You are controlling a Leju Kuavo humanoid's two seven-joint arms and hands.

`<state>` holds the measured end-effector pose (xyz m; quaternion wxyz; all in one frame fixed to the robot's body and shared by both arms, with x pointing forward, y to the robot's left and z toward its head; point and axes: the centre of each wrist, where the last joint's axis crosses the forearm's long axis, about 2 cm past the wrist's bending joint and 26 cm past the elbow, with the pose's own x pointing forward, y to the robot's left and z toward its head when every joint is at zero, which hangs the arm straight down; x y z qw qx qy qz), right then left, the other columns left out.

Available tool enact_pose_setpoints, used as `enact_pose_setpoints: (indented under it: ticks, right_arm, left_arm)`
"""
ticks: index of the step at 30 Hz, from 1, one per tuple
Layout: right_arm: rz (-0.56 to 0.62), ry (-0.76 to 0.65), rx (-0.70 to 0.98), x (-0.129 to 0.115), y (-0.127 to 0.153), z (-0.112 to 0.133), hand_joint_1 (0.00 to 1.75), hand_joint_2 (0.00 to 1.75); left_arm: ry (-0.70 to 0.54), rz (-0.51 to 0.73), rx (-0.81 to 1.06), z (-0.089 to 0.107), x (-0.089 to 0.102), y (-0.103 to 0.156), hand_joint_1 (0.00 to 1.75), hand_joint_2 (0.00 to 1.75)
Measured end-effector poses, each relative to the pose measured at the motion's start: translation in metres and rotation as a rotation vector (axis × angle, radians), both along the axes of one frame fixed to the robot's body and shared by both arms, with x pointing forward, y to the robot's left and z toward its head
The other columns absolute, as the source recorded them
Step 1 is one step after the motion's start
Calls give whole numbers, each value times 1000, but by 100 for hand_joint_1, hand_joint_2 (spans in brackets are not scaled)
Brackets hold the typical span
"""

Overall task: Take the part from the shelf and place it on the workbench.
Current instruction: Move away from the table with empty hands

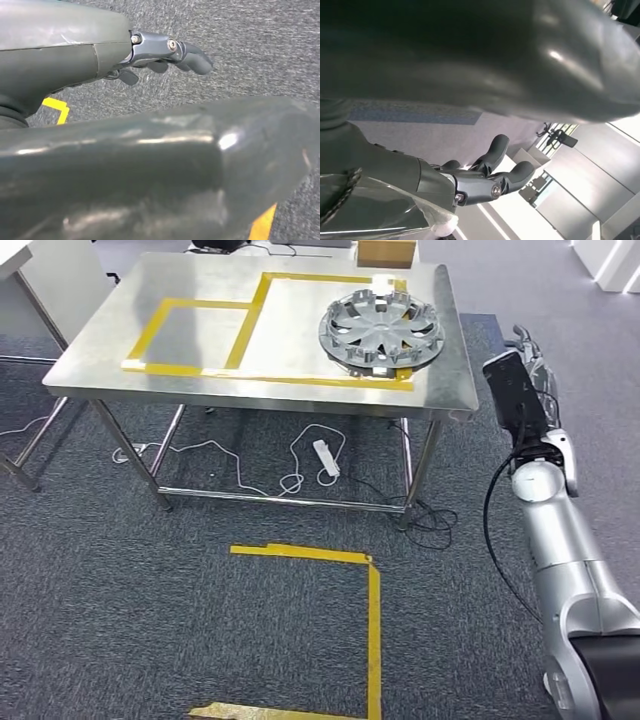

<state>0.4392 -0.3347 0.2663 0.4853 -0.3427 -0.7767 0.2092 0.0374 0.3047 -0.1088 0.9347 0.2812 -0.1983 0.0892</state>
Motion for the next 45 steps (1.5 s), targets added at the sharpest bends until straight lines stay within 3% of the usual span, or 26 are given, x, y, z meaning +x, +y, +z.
enact_pose_setpoints:
  ticks: [5, 12, 24, 33, 37, 45]
  right_arm:
    - [-58, 2, 77, -2, -7, -4, 0, 0]
    - [-167, 26, 265, -2, -38, -5, 0, 0]
    - [-223, 61, 290, 0, -51, -15, 0, 0]
    - [-332, 46, 351, 0, -67, -18, 0, 0]
    - [-244, 103, 427, -1, -72, -28, 0, 175]
    - [-259, 52, 457, -15, -78, -43, 0, 175]
  left_arm:
    - [0, -2, 1, 0, 0, -1, 0, 0]
    - [8, -14, 11, 0, 2, -8, 0, 0]
    - [14, -13, 12, 1, 4, -9, 0, 0]
    - [-16, -46, 22, 1, 6, -10, 0, 0]
    - [-19, -41, 22, 1, 6, -9, 0, 175]
    - [-37, -5, 10, 1, 6, -8, 0, 175]
